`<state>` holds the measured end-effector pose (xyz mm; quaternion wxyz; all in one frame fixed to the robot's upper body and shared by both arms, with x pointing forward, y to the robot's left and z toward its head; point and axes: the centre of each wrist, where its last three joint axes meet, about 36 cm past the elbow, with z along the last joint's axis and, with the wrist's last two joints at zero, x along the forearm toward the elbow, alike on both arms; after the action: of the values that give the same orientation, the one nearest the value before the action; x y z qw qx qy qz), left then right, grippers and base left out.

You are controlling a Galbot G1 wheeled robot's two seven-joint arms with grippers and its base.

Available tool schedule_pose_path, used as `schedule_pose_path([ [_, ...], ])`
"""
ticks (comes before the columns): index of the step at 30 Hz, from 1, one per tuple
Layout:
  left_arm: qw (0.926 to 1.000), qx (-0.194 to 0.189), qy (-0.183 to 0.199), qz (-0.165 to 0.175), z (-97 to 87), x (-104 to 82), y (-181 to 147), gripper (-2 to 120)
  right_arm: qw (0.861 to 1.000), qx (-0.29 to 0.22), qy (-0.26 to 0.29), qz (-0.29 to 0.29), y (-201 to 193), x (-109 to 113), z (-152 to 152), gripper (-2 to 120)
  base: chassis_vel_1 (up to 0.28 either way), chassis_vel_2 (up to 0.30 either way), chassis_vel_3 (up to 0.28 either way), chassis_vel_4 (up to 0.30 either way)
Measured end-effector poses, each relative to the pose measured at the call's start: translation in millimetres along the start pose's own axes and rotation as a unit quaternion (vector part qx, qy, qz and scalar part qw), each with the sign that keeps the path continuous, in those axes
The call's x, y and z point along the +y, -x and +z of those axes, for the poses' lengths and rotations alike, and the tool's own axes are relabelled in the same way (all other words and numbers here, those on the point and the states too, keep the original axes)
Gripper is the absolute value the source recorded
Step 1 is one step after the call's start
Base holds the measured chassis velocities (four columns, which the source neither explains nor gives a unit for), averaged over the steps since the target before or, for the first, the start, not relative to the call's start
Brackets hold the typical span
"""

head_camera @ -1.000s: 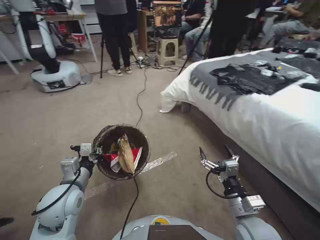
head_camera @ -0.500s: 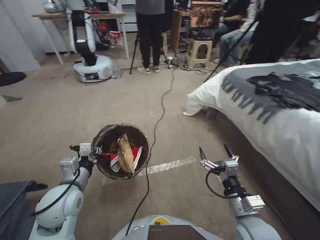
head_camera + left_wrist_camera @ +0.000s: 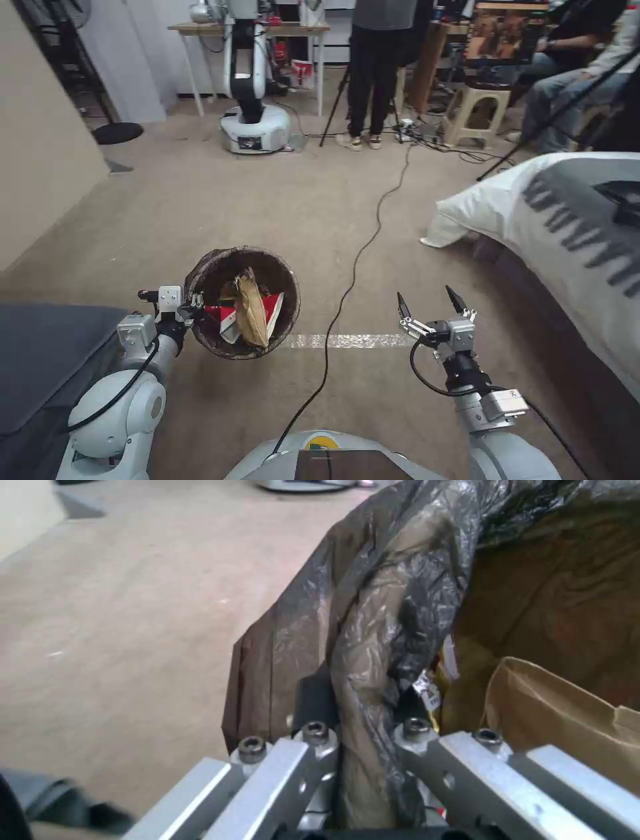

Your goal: Pick up the trash bin, then pick up the garbage from the floor and place it into the trash bin.

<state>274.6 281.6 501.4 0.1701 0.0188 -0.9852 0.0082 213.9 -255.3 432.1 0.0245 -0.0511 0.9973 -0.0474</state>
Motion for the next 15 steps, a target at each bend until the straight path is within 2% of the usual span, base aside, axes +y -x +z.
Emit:
schedule_pose_path([
  [4, 1.0, 0.001, 0.0, 0.001, 1.5, -1.4, 1.1, 3, 1.0, 0.0, -0.001, 0.001, -0.2, -1.0, -0.1, 100, 0.074, 0.078, 0.08, 0.079],
  [15, 1.0, 0.002, 0.001, 0.005, 2.1, -2.4, 1.7, 3, 1.0, 0.002, -0.001, 0.005, -1.7, -1.6, -0.1, 100, 0.0, 0.0, 0.0, 0.0],
])
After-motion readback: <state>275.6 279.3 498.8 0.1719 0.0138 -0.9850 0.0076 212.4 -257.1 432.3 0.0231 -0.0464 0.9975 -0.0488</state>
